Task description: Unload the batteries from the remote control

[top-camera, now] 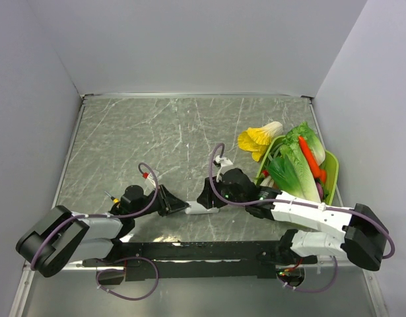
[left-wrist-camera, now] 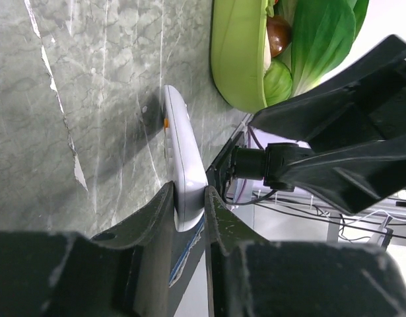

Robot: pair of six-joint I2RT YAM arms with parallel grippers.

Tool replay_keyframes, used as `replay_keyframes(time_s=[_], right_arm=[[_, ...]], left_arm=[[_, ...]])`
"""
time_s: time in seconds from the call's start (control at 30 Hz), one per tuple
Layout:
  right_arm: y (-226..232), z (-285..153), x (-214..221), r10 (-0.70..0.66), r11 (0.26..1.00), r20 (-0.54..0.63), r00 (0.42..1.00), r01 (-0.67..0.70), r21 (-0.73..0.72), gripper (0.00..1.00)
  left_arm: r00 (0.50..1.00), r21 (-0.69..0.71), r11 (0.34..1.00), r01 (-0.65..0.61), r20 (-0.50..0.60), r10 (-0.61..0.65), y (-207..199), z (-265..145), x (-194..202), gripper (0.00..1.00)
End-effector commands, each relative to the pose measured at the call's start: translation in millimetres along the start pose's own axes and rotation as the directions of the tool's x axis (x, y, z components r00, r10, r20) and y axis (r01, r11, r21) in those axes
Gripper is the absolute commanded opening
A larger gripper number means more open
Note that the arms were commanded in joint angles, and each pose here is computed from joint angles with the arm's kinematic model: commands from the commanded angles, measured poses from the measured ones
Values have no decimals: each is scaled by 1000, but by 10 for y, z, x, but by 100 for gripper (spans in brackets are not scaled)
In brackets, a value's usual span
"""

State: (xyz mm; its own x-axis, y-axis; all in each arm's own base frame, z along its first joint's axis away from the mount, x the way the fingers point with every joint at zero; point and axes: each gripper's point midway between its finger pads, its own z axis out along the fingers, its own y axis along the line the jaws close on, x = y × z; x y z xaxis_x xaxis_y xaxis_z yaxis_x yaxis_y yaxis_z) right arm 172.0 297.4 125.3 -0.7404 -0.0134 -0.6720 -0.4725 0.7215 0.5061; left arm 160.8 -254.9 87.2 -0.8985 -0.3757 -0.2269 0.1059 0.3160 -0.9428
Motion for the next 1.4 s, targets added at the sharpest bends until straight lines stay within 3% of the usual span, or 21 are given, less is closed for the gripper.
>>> replay_keyframes(time_s=[0.0,0.2,0.33,0.53,1.03,1.37], right_arm=[[149,17,-36,100,995,-38,994,-101,-5,57],[122,31,75,194,980,-110,975,-186,74,56],[140,-13,75,263,962,-90,961,-253,103,54],[96,45,141,356,928,-81,931,-343,143,52],[146,146,-56,297,944,-39,954,-288,160,52],[246,317,-143,248,961,-57,967,-238,140,54]], left_arm=[[999,68,997,-41,28,39,-176,9,-56,13],[1000,64,998,-23,20,21,-156,30,-31,10],[999,51,999,9,41,-11,-98,4,-18,1],[995,44,999,24,96,-28,-105,-14,-56,1],[971,-103,991,90,229,-64,236,-149,-139,1],[971,-148,981,124,223,-89,394,-145,-92,1]])
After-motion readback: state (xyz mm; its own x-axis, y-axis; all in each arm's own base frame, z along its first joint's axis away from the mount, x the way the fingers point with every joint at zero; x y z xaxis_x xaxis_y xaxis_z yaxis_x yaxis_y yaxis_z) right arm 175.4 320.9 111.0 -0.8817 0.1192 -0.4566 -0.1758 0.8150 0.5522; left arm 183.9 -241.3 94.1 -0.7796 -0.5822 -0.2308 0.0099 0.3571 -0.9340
